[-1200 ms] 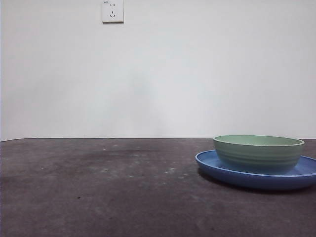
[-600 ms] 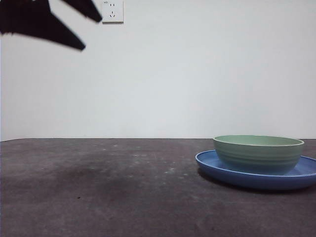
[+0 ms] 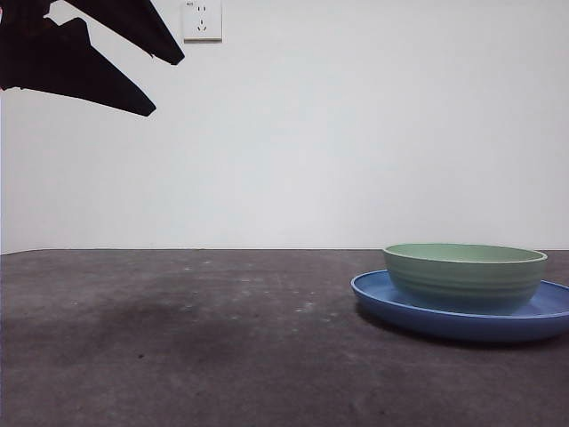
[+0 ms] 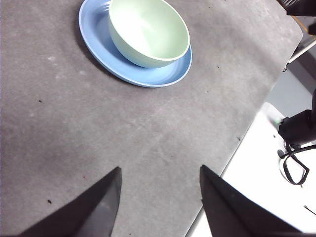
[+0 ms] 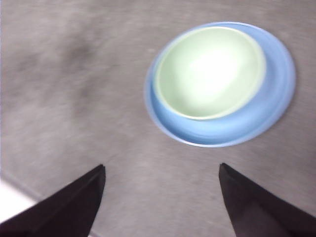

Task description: Place the green bowl on the blue plate

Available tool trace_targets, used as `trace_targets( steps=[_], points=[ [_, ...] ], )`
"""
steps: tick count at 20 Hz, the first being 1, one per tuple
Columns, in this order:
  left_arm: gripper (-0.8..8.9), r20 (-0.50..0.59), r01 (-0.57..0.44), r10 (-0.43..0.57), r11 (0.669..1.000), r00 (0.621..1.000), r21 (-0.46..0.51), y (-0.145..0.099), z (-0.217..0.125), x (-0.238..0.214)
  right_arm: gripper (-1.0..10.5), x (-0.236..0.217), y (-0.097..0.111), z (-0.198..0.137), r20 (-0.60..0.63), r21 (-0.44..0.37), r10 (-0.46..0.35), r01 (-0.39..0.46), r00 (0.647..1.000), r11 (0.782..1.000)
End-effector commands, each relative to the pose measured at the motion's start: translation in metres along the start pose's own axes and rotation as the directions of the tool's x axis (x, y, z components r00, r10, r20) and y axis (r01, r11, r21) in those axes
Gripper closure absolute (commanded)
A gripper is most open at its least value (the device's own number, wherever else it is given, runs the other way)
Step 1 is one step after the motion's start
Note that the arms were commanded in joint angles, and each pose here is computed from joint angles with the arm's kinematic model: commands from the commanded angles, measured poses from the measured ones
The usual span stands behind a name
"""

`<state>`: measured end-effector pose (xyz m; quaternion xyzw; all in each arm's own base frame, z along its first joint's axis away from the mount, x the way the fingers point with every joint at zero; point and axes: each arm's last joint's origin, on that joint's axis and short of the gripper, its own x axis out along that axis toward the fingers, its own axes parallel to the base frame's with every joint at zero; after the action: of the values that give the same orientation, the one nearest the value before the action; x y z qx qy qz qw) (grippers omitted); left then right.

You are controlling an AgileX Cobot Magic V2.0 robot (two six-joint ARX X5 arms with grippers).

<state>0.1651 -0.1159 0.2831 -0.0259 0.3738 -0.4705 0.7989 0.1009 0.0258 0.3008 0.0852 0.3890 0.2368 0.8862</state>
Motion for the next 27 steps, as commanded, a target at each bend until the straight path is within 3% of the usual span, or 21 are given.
trace_targets(
  steps=[1, 3, 6, 9, 11, 15, 25, 27],
  points=[
    [5.65, 0.010, 0.011, -0.011, 1.000, 1.000, 0.028, -0.002, 0.004, 0.000, 6.0, -0.001, -0.004, 0.006, 0.026, 0.116, -0.173, 0.169, 0.985, 0.979],
    [5.65, 0.010, 0.011, -0.011, 1.000, 1.000, 0.029, -0.002, 0.004, 0.000, 6.3, 0.005, -0.011, 0.011, 0.012, 0.135, -0.287, 0.283, 0.958, 0.950],
    [5.65, 0.010, 0.011, -0.011, 1.000, 1.000, 0.029, -0.002, 0.004, 0.000, 6.3, 0.026, -0.026, 0.026, -0.031, 0.168, -0.317, 0.317, 0.948, 0.933],
    [5.65, 0.010, 0.011, -0.011, 0.999, 1.000, 0.031, -0.002, 0.004, 0.000, 6.3, 0.051, -0.050, 0.042, -0.057, 0.221, -0.289, 0.295, 0.956, 0.930],
    [5.65, 0.010, 0.011, -0.011, 0.999, 1.000, 0.032, -0.002, 0.004, 0.000, 6.4, 0.068, -0.071, 0.049, -0.074, 0.271, -0.224, 0.236, 0.972, 0.933],
    [5.65, 0.010, 0.011, -0.011, 0.999, 1.000, 0.032, -0.002, 0.004, 0.000, 6.4, 0.106, -0.108, 0.051, -0.156, 0.334, -0.161, 0.205, 0.975, 0.920],
    [5.65, 0.010, 0.011, -0.011, 0.999, 1.000, 0.032, -0.002, 0.004, 0.000, 6.9, 0.166, -0.143, 0.042, -0.238, 0.362, -0.107, 0.191, 0.965, 0.913],
    [5.65, 0.010, 0.011, -0.011, 0.999, 1.000, 0.032, -0.002, 0.004, 0.000, 7.6, 0.173, -0.145, 0.040, -0.247, 0.358, -0.101, 0.188, 0.964, 0.914]
  ],
)
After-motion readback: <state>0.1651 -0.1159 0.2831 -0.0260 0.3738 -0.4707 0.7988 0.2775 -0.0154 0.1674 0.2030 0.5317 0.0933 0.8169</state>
